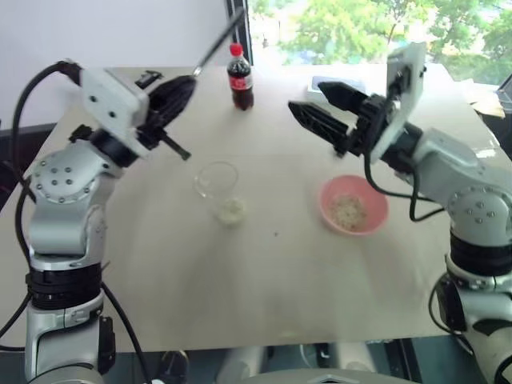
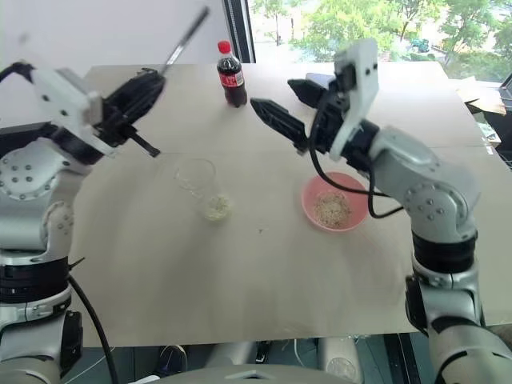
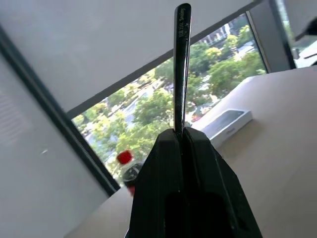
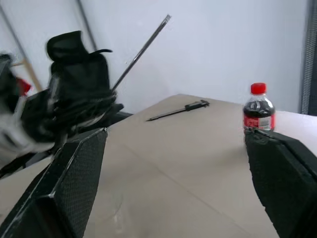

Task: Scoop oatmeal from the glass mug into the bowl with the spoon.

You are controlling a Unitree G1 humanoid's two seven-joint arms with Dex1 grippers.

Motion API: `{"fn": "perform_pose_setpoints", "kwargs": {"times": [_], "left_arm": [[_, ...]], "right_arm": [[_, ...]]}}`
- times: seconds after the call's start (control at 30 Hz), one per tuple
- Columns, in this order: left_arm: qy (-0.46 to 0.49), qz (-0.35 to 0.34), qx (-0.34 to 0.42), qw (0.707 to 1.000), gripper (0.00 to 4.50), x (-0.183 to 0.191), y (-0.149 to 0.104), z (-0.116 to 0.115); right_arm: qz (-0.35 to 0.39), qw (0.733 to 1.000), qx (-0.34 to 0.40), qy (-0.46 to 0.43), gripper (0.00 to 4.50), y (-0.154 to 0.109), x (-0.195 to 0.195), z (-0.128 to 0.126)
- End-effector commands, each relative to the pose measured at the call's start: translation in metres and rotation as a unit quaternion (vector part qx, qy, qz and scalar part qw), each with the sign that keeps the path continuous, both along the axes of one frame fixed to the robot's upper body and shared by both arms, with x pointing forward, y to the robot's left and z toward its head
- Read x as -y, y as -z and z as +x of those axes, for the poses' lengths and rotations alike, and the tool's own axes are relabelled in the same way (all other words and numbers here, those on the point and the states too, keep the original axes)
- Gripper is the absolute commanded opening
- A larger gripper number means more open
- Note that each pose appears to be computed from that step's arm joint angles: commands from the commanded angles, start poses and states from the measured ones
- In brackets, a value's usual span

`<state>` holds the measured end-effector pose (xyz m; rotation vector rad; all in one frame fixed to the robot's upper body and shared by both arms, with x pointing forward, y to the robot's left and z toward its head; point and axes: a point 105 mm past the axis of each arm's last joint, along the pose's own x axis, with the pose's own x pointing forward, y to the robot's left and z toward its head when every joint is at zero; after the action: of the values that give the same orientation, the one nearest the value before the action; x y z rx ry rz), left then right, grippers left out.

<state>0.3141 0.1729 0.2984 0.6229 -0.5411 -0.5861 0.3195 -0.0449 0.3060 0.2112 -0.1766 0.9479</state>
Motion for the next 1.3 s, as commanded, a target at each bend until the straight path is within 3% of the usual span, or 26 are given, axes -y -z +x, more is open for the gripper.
{"fn": "perform_pose_setpoints", "kwargs": {"times": [0.03, 0.2, 0.43, 0.53, 0.7, 0.8, 0.93, 0.97, 1.13, 1.3], "left_arm": [[0.024, 0.055, 0.055, 0.997, 0.03, 0.021, -0.012, -0.011], [0.032, 0.091, 0.070, 0.993, 0.03, 0.030, -0.008, -0.009], [0.039, 0.087, 0.067, 0.993, 0.03, 0.034, -0.007, -0.006], [0.038, 0.089, 0.067, 0.993, 0.00, 0.034, -0.007, -0.004], [0.038, 0.092, 0.056, 0.993, 0.00, 0.034, -0.002, -0.003], [0.046, 0.080, 0.047, 0.995, 0.00, 0.035, -0.002, -0.003], [0.044, 0.071, 0.035, 0.996, 0.00, 0.034, -0.001, -0.002], [0.044, 0.074, 0.034, 0.996, 0.67, 0.035, 0.000, -0.002], [0.041, 0.035, 0.054, 0.997, 2.71, 0.033, -0.013, -0.008], [-0.004, -0.060, 0.069, 0.996, 2.71, 0.004, -0.029, -0.020]], "right_arm": [[0.048, 0.999, -0.020, -0.002, 4.50, -0.016, -0.008, 0.008], [0.098, 0.993, -0.057, -0.032, 4.50, -0.027, -0.023, 0.009], [0.132, 0.987, -0.066, -0.058, 4.50, -0.038, -0.031, 0.005], [0.135, 0.987, -0.064, -0.061, 3.68, -0.039, -0.028, 0.004], [0.139, 0.987, -0.060, -0.055, 1.18, -0.040, -0.024, 0.005], [0.140, 0.987, -0.059, -0.056, 0.03, -0.040, -0.025, 0.004], [0.137, 0.987, -0.055, -0.058, 0.03, -0.040, -0.025, 0.003], [0.135, 0.988, -0.055, -0.057, 0.00, -0.040, -0.025, 0.003], [0.139, 0.988, -0.060, -0.041, 0.00, -0.040, -0.018, 0.010], [0.160, 0.985, -0.064, -0.013, 0.00, -0.045, -0.002, 0.021]]}}
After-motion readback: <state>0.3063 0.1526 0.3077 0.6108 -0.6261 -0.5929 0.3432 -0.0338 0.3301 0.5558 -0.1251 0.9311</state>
